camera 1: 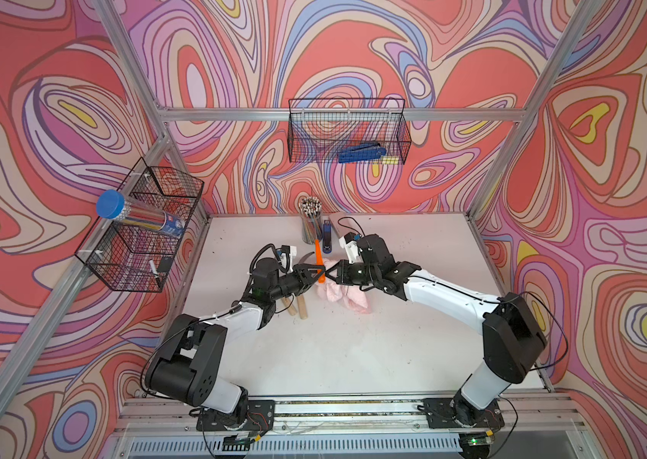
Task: Wipe small sickles with rags
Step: Wipe the small sickle.
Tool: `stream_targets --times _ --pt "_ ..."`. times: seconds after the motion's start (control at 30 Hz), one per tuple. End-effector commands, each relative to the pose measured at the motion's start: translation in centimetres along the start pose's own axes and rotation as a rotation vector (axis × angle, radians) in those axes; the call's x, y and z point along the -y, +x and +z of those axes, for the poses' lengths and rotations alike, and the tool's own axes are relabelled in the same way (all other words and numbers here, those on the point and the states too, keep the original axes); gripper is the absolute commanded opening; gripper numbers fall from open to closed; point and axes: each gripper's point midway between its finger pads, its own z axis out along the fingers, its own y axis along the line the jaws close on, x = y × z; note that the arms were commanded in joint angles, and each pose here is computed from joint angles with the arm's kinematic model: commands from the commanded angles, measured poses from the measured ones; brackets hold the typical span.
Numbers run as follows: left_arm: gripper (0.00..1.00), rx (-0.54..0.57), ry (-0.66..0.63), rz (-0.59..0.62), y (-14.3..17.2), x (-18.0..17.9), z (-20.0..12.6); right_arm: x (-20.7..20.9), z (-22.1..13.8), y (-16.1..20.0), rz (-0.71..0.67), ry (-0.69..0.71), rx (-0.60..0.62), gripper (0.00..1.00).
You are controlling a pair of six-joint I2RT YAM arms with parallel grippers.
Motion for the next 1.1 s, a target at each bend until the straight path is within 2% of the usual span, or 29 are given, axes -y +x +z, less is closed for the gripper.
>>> stream_targets --times 0.0,0.2,0.4,0.53,0.6,0.7,1.07 --pt "0.0 -0.131 0.105 0.017 2.9 2.2 0.5 -0.2 -0.2 -5.4 -0.053 -0.005 0.151 0.0" --pt "0.0 -0.136 0.104 -0.003 2.9 1.9 0.7 1.0 0.6 -6.4 -0.072 0.023 0.163 0.0" --pt "0.0 -0.147 0.083 -0.056 3.2 0.9 1.0 0.4 -1.2 -4.8 -0.051 -0.027 0.163 0.0" --pt "0.0 -0.163 0.031 -0.109 4.7 -0.8 1.7 0.9 -2.3 -3.2 -0.033 -0.042 0.171 0.0" --pt "0.0 -0.162 -0.038 -0.117 5.9 -2.3 1.9 1.3 -2.7 -2.8 -0.037 -0.027 0.181 0.0" --pt "0.0 -0.191 -0.093 -0.112 7.2 -3.2 2.6 2.5 -2.5 -2.4 -0.037 0.012 0.182 0.0" --pt "0.0 -0.214 -0.048 -0.189 8.1 -3.8 3.4 8.9 -1.2 -3.0 0.064 0.117 0.201 0.0"
